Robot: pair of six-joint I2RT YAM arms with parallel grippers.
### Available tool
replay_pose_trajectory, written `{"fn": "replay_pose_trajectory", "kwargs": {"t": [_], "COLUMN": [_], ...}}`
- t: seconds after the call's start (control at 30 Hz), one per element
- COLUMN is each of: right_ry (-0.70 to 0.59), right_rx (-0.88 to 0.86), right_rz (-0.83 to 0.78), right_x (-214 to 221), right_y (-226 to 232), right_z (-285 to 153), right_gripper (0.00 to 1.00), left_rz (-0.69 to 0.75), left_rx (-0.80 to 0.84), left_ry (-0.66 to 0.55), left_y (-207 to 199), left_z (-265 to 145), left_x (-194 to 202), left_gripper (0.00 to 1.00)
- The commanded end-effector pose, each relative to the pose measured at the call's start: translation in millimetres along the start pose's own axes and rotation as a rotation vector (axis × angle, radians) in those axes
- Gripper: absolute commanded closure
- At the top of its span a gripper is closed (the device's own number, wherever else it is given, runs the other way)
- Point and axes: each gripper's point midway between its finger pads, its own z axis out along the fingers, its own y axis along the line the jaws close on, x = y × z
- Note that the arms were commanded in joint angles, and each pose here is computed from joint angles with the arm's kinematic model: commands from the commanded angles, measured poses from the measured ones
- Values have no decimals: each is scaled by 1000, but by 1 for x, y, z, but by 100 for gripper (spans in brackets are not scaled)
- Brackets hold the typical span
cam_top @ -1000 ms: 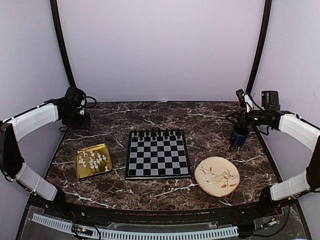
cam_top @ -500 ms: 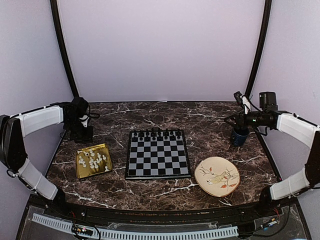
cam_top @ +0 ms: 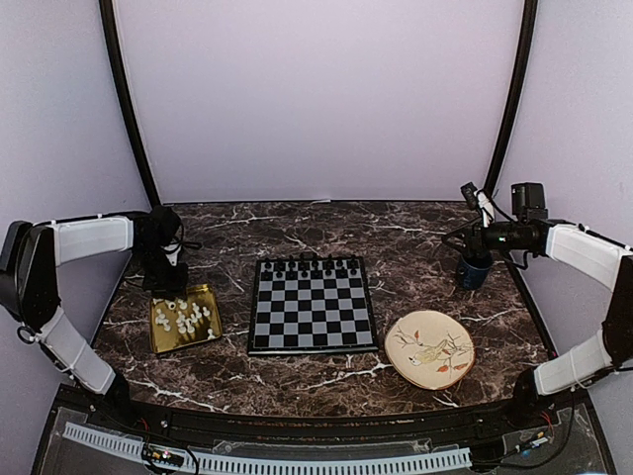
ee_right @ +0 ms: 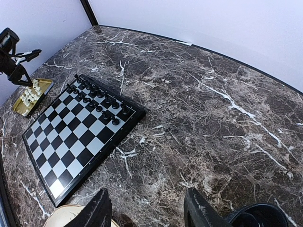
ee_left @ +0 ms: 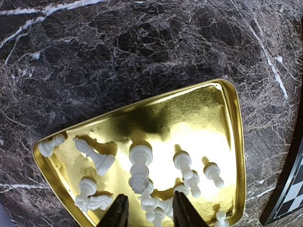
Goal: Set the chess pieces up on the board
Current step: Pick up the queen from the storage box.
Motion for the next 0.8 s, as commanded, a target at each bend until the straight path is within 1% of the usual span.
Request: {"fn": "replay_pose_trajectory", "kwargs": {"t": [0.0,0.2,0.27,0.3,0.37,0.53,0.67,0.77], "right_ry": [-16,-10,-8,-8,-6,-1,1,3], "right_rx": [0,1,1,2,3,6,9,9], "right_rz": [-22,-19,-18,-18,-17,-15,-13,-13], "right_x": [-4,-2,-1,0,0,2,3,3], "right_y": [0,-1,-2,-2,-3,-4,-5,-5], "right_z": [-2,0,0,0,1,2,2,3], "right_gripper": [47,47,47,47,47,47,47,46], "left_rz": [-2,4,8,11,11,18,22,24], "left_rx": [-11,-57,-68,-72,-78,-75,-72,-71], "left_ry": [0,-3,-6,-13,-25,-31,-17,-13], "left_y": [2,9,10,11,12,11,10,10], "left_z": [5,9,11,11,11,14,17,17], "left_x": [-1,-5,-6,-8,-10,-13,-11,-11], "left_gripper": [68,69,68,66,66,71,79,83]}}
